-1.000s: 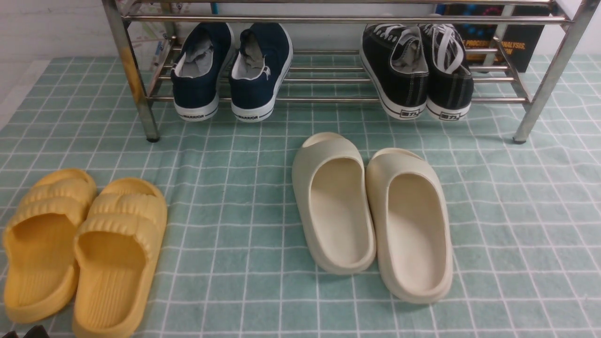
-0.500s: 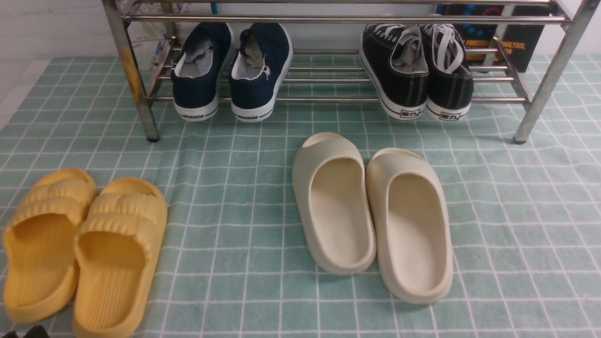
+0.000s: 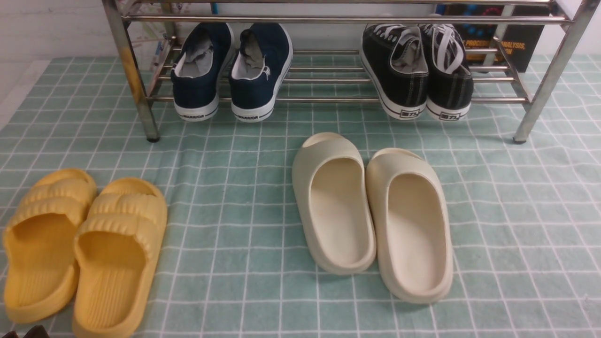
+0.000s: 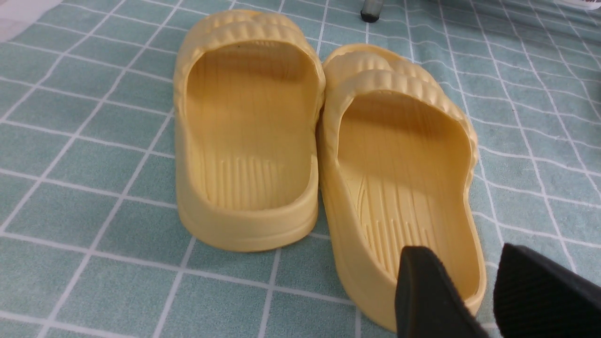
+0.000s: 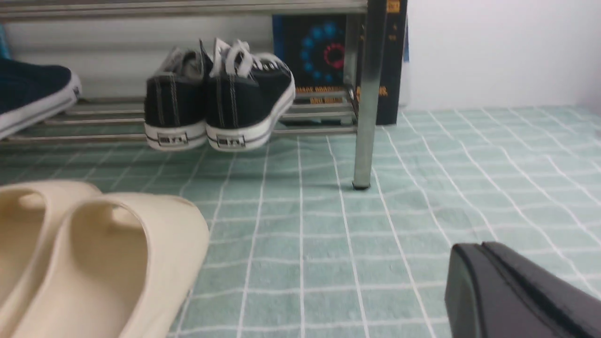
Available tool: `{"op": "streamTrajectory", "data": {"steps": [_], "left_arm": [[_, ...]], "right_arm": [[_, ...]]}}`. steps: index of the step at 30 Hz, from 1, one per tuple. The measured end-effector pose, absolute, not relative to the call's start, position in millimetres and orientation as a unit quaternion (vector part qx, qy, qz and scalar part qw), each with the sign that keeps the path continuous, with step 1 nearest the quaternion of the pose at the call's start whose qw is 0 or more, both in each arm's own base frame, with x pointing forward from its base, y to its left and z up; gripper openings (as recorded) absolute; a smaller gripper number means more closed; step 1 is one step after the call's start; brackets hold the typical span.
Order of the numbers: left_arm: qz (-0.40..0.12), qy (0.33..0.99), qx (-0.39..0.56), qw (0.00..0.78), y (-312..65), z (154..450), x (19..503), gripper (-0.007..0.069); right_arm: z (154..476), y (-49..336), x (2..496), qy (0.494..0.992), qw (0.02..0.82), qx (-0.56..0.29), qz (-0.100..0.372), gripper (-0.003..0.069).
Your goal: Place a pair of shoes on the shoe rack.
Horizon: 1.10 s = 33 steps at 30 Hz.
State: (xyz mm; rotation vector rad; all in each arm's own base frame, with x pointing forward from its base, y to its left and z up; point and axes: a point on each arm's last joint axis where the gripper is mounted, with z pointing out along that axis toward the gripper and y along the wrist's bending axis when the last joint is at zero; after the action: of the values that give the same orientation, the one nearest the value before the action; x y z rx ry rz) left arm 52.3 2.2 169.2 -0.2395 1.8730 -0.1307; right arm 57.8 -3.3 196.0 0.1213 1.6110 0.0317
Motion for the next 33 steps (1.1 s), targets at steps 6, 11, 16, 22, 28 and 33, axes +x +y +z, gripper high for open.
{"op": "streamTrajectory", "data": {"steps": [6, 11, 16, 22, 28, 33], "left_arm": [[-0.056, 0.803, -0.103, 0.584, 2, 169, 52, 0.0239], [-0.056, 0.803, -0.103, 0.584, 2, 169, 52, 0.0239], [-0.056, 0.803, -0.103, 0.584, 2, 169, 52, 0.0239], [-0.056, 0.803, -0.103, 0.584, 2, 169, 52, 0.0239], [-0.056, 0.803, -0.103, 0.584, 2, 169, 52, 0.0239], [-0.056, 0.803, -0.103, 0.584, 2, 169, 52, 0.0239]], "right_arm": [[178, -6, 54, 0.776, 0.623, 0.093, 0.008, -0.0003], [174, -7, 53, 0.790, 0.605, 0.097, 0.004, -0.0003], [174, -5, 52, 0.798, 0.596, 0.087, 0.013, -0.0003], [174, -5, 52, 0.801, 0.593, 0.083, 0.016, -0.0003], [174, -5, 52, 0.801, 0.593, 0.083, 0.016, -0.0003], [174, -5, 52, 0.802, 0.592, 0.083, 0.016, -0.0002]]}}
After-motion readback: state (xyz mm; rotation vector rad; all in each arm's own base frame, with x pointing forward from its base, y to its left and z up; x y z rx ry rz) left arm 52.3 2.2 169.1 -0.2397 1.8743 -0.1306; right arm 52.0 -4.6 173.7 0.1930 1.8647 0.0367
